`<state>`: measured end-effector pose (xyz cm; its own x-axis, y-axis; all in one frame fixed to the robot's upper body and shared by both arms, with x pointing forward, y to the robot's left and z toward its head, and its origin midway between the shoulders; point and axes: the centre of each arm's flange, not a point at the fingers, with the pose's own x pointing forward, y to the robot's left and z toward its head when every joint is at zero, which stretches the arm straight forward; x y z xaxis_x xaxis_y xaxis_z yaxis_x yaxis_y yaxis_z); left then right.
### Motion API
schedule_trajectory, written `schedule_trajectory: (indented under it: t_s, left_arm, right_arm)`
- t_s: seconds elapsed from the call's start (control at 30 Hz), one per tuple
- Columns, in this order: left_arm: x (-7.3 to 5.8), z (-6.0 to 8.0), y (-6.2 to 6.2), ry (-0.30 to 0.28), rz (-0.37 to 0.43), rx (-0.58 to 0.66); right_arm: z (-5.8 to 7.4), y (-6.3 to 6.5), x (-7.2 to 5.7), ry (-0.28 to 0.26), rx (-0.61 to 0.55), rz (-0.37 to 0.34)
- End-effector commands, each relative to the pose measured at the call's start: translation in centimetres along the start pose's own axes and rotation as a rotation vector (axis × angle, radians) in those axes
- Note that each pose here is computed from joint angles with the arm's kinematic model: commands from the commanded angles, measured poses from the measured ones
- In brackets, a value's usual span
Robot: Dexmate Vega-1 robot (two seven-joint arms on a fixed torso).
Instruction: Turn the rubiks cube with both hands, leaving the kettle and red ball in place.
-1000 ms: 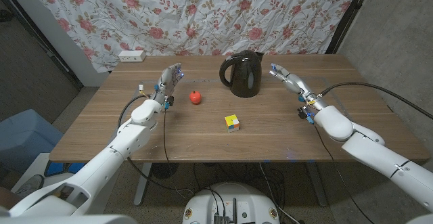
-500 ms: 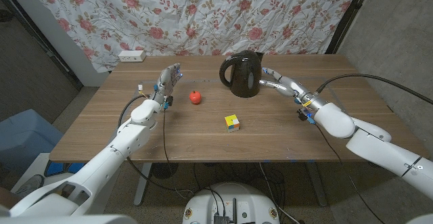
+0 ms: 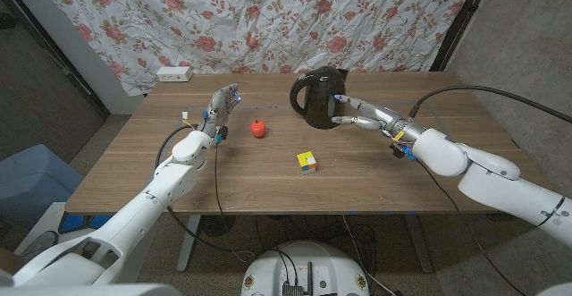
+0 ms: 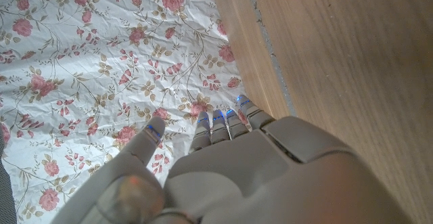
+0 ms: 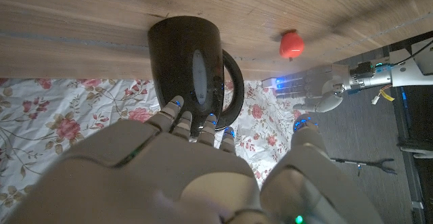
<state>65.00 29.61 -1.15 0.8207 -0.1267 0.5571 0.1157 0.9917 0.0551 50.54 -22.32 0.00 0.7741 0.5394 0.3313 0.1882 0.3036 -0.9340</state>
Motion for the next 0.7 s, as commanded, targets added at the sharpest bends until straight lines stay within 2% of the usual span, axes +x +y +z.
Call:
schedule_trajectory:
  t_s: [0.03,0.27,0.53,0.7]
  left_arm:
    - [-0.7,-0.6,0.5,0.012,0.035,-0.008]
    - [-0.7,-1.0,0.7,0.032,0.030,-0.009]
    - [-0.7,-1.5,0.7,0.019,0.035,-0.026]
    - [-0.6,-1.7,0.8,0.019,0.026,-0.026]
  right_arm:
    - [1.9,-0.6,0.6,0.017,-0.139,0.117]
    - [3.0,-1.0,0.8,0.038,-0.193,0.174]
    - [5.1,-1.3,1.3,0.077,-0.284,0.239]
    - [5.8,-1.2,1.5,0.089,-0.317,0.275]
